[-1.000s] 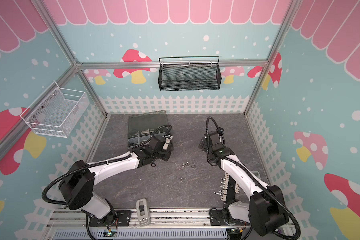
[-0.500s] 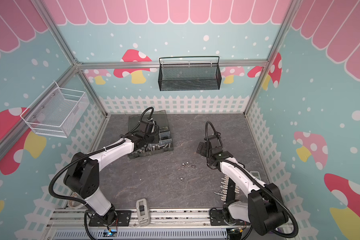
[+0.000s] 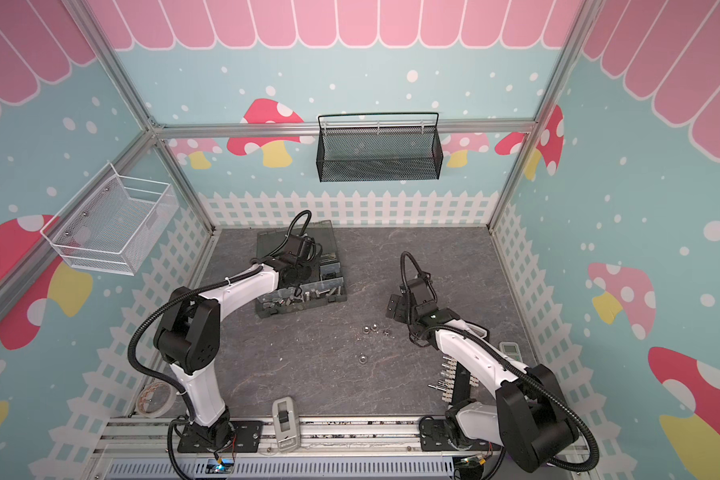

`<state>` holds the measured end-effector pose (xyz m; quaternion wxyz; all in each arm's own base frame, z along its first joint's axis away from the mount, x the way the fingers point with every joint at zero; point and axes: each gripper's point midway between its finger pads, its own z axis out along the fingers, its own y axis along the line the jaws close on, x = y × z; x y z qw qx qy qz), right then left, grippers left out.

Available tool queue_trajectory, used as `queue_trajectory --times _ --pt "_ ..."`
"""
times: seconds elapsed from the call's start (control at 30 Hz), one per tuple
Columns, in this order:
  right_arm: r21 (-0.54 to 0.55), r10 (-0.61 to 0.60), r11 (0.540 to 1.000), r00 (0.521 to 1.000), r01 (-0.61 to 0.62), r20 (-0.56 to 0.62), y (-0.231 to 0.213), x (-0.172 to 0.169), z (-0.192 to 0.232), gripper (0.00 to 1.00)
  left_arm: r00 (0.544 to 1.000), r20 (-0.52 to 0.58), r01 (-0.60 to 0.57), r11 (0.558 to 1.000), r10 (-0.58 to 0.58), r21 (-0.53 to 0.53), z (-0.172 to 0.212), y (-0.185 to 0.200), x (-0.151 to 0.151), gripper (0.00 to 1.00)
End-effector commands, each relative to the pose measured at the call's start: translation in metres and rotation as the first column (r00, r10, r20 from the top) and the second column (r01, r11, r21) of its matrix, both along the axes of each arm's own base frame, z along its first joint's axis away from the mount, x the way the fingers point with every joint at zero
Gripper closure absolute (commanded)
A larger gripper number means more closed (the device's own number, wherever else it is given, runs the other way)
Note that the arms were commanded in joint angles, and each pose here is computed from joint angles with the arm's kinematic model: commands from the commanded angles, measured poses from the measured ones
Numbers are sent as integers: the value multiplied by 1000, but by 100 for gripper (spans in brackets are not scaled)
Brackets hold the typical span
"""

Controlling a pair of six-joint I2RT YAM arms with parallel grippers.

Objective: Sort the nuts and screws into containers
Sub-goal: 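Carry the nut to the organizer with the left gripper while the right gripper approaches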

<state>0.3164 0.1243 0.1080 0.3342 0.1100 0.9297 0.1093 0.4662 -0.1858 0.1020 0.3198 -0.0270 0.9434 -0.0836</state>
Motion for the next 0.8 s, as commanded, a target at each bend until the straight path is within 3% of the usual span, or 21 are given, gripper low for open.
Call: queue_trajectory --times 0.0,0.4,0.77 --pt "-32 13 999 999 -14 -48 3 -11 -13 2 999 -29 -25 1000 25 8 -7 3 3 96" --pt "-77 155 983 974 -169 -166 56 -30 -39 25 995 -60 -80 997 81 22 -25 19 11 91" --pt "-86 252 958 946 -273 -203 97 -34 -41 38 994 -65 -86 996 87 19 -27 21 11 78"
